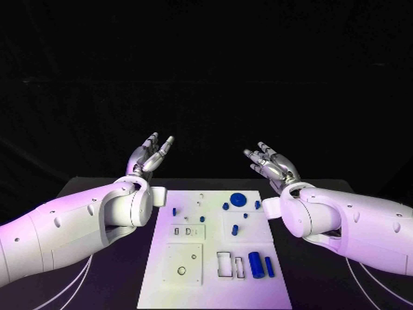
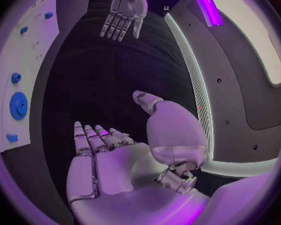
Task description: Assemble the parts on the task board
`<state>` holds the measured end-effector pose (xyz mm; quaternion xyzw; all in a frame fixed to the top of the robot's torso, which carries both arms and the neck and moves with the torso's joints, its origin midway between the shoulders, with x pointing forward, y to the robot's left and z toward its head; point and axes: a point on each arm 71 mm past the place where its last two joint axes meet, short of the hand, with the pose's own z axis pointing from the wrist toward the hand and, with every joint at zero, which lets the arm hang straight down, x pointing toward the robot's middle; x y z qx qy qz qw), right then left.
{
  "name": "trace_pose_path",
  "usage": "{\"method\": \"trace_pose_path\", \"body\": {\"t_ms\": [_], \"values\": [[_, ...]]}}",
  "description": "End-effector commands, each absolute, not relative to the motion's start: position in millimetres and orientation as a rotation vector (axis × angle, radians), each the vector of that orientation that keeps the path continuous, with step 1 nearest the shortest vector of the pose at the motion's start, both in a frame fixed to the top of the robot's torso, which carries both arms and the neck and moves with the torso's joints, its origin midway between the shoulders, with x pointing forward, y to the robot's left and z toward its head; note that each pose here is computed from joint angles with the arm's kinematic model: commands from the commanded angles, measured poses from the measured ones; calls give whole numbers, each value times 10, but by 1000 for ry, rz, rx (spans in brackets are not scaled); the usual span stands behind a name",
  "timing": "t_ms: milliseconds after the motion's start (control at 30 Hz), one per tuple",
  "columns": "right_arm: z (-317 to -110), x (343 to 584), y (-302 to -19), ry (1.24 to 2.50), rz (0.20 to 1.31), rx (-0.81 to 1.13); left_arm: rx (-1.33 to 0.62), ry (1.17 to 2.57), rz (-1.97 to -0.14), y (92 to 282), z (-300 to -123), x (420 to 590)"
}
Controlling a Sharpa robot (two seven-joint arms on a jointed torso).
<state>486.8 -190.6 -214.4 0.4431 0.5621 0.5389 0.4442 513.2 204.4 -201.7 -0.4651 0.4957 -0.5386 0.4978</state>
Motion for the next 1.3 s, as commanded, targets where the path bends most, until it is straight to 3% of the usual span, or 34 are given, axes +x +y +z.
{"method": "trace_pose_path", "body": {"t_ms": [33,233,267,767,1167,1300], "values": [[-2141,4869,-1796,1549,1456,1018,-1067,1230,-1405,1974,-1981,5141],[-2125,4894,-1785,1599,1476,984,-1067,1230,-1405,1974,-1981,5141],[-1924,4952,-1935,1526,1283,613,-1080,1189,-1423,2112,-1927,5081],[-1653,5056,-2013,1524,1101,226,-1094,1212,-1514,2167,-1769,4947],[-1551,5068,-1902,1616,721,-206,-1030,1257,-1550,2179,-1548,4815],[-1537,5033,-1835,1618,661,-336,-1017,1279,-1568,2171,-1506,4762]]}}
